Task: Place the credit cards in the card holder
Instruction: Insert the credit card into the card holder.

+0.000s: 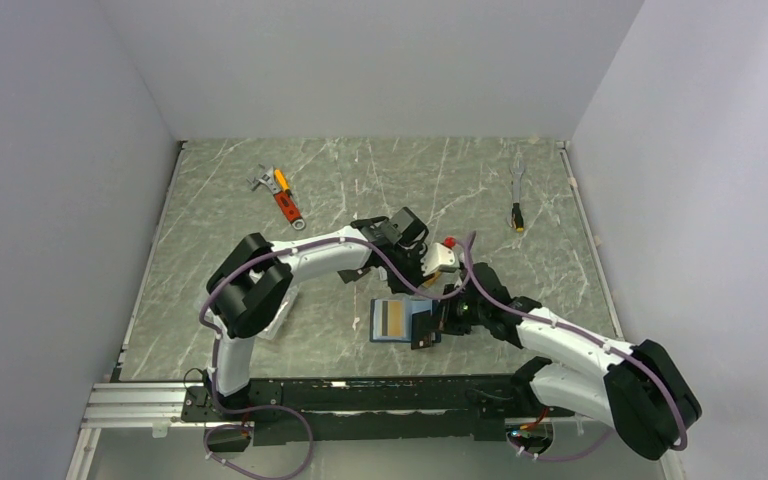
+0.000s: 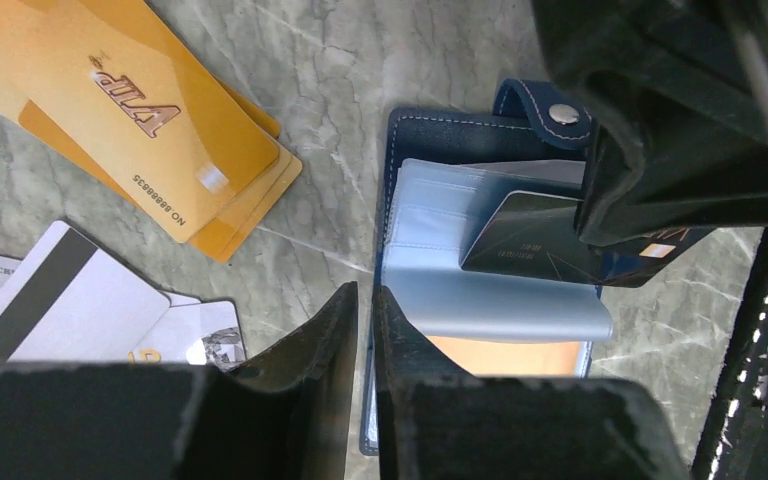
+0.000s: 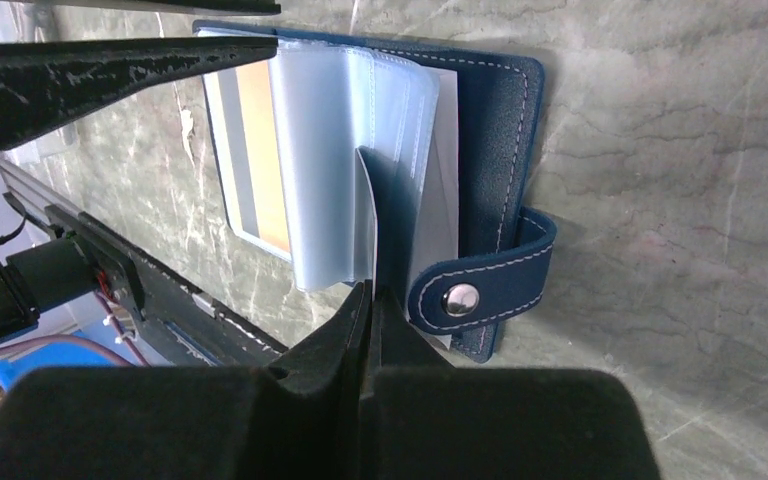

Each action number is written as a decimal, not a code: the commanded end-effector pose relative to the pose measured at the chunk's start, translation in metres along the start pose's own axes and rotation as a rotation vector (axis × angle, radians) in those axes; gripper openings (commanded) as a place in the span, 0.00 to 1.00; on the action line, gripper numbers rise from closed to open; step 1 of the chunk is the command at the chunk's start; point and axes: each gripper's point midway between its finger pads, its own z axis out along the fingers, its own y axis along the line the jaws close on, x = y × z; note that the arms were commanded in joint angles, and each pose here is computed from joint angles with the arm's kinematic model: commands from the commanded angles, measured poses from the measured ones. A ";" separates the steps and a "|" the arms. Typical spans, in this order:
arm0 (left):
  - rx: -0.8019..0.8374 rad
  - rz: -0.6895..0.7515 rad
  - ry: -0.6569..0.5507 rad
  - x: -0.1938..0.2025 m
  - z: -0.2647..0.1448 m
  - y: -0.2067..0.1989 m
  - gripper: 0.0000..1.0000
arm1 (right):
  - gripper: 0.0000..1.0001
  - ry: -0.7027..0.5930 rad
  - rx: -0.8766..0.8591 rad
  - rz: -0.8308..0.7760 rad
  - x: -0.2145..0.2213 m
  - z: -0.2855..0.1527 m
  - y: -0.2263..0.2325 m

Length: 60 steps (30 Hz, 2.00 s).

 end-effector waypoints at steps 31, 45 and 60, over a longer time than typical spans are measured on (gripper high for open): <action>-0.014 0.100 0.095 0.053 0.001 -0.013 0.13 | 0.00 -0.074 0.031 0.051 0.001 -0.024 -0.023; -0.029 0.123 0.087 0.049 -0.002 -0.010 0.11 | 0.00 -0.010 0.020 0.036 0.008 -0.018 -0.022; -0.033 0.141 0.060 0.039 -0.013 -0.011 0.11 | 0.00 0.015 -0.074 0.026 0.006 -0.014 -0.003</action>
